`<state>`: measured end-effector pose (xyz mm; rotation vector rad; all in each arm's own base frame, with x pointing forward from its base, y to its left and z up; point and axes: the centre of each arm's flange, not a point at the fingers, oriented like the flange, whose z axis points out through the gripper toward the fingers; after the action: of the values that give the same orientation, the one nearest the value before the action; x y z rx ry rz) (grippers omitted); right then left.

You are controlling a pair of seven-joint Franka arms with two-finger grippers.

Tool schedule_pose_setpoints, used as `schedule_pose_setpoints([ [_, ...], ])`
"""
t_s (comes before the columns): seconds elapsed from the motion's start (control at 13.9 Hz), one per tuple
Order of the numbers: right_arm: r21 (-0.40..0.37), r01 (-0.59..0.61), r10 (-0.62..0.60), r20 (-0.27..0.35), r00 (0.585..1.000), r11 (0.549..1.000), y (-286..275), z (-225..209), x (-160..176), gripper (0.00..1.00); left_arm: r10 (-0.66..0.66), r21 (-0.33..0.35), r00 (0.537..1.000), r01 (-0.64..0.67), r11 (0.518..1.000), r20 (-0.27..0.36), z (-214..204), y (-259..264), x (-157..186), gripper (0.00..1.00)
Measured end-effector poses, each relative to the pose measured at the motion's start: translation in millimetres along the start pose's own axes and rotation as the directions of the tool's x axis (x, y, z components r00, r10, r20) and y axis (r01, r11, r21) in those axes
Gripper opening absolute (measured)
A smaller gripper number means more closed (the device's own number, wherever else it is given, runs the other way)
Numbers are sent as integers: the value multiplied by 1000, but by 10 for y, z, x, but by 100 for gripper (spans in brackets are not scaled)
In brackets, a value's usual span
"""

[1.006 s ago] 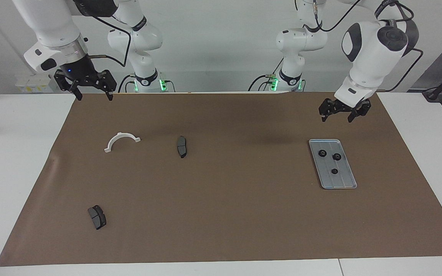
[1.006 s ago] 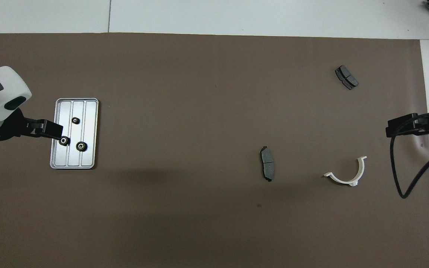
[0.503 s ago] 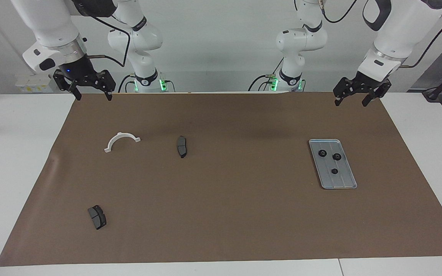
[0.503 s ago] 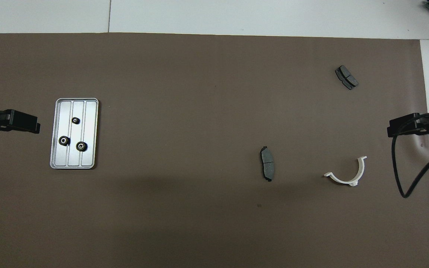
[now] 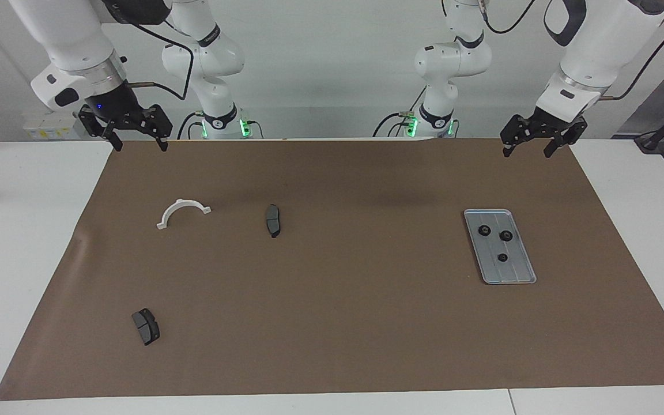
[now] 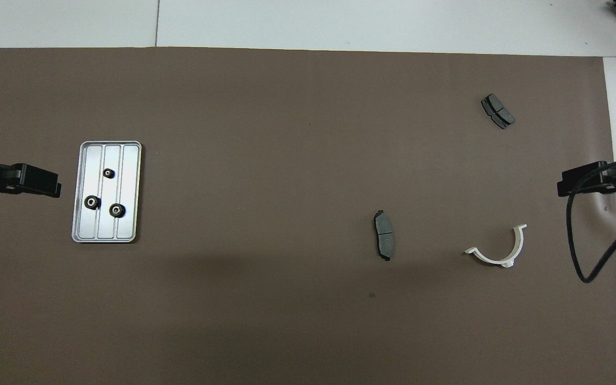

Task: Pick bearing gear from pile to tray

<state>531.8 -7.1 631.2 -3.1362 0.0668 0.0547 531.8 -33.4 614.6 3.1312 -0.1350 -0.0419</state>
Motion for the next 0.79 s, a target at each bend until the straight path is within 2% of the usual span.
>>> schedule_pose_setpoints([
  [0.79, 8, -37, 37, -23, 999, 999, 194, -22, 27, 100, -4, -2, 1000, 4, 1000, -14, -159, -33, -79, 100],
])
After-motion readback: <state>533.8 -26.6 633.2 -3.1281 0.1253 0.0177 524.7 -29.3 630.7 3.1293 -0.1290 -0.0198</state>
